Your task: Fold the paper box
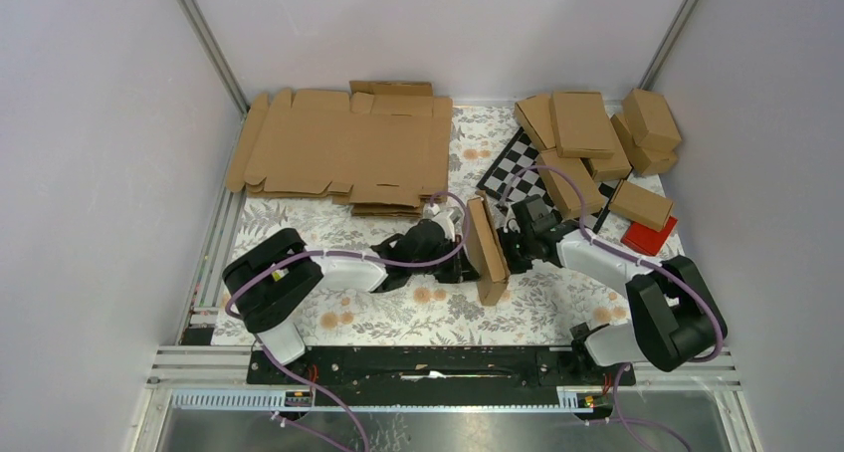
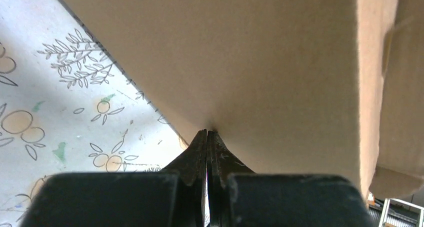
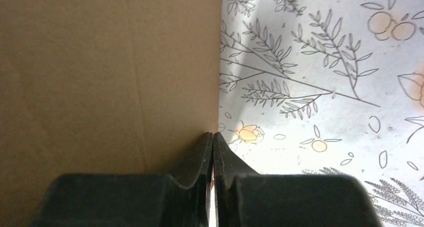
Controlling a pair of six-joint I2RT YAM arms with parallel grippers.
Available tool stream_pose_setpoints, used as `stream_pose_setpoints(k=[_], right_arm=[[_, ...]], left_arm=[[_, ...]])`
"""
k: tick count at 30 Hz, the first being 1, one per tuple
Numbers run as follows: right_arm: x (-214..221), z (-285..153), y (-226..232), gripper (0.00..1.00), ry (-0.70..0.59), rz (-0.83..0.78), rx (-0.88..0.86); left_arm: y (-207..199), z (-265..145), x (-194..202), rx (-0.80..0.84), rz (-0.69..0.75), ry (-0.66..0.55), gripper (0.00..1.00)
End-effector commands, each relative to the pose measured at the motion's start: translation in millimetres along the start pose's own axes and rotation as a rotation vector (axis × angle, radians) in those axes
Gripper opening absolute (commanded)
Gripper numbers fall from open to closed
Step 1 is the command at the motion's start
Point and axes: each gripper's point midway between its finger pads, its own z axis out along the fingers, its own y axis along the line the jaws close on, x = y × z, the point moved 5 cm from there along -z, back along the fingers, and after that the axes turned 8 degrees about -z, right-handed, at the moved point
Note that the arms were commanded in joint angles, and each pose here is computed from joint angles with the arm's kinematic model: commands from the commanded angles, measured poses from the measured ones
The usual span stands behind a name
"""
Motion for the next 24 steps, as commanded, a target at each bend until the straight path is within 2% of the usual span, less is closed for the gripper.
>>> stream_pose_setpoints(k=[1, 6, 8, 10, 17, 21, 24], right_arm=[[-5, -7, 30, 0.07, -0.007, -0.094, -0.013], [-3, -12, 29, 0.08, -0.030, -0.104, 0.026], [-5, -17, 27, 0.13, -0.044, -0.102, 0.046], [-6, -21, 26, 0.18, -0.063, -0.097, 0.067], [-12, -37, 19, 0.20, -0.142, -0.046, 0.131], [-17, -50, 17, 0.21, -0.194, 0.005, 0.099], [-24, -64, 23, 0.25, -0.246, 0.019, 0.041]], left_arm=[[-35, 6, -3, 0.070, 0.084, 0.032, 0.00], [-31, 2, -2, 0.032, 0.082, 0.024, 0.00], [-29, -3, -3, 0.024, 0.079, 0.013, 0.00], [-31, -9, -2, 0.034, 0.076, 0.001, 0.03], [-39, -27, -7, 0.137, 0.045, -0.049, 0.13], [-38, -34, -11, 0.171, 0.012, -0.075, 0.14], [-38, -35, -14, 0.165, 0.014, -0.081, 0.14]])
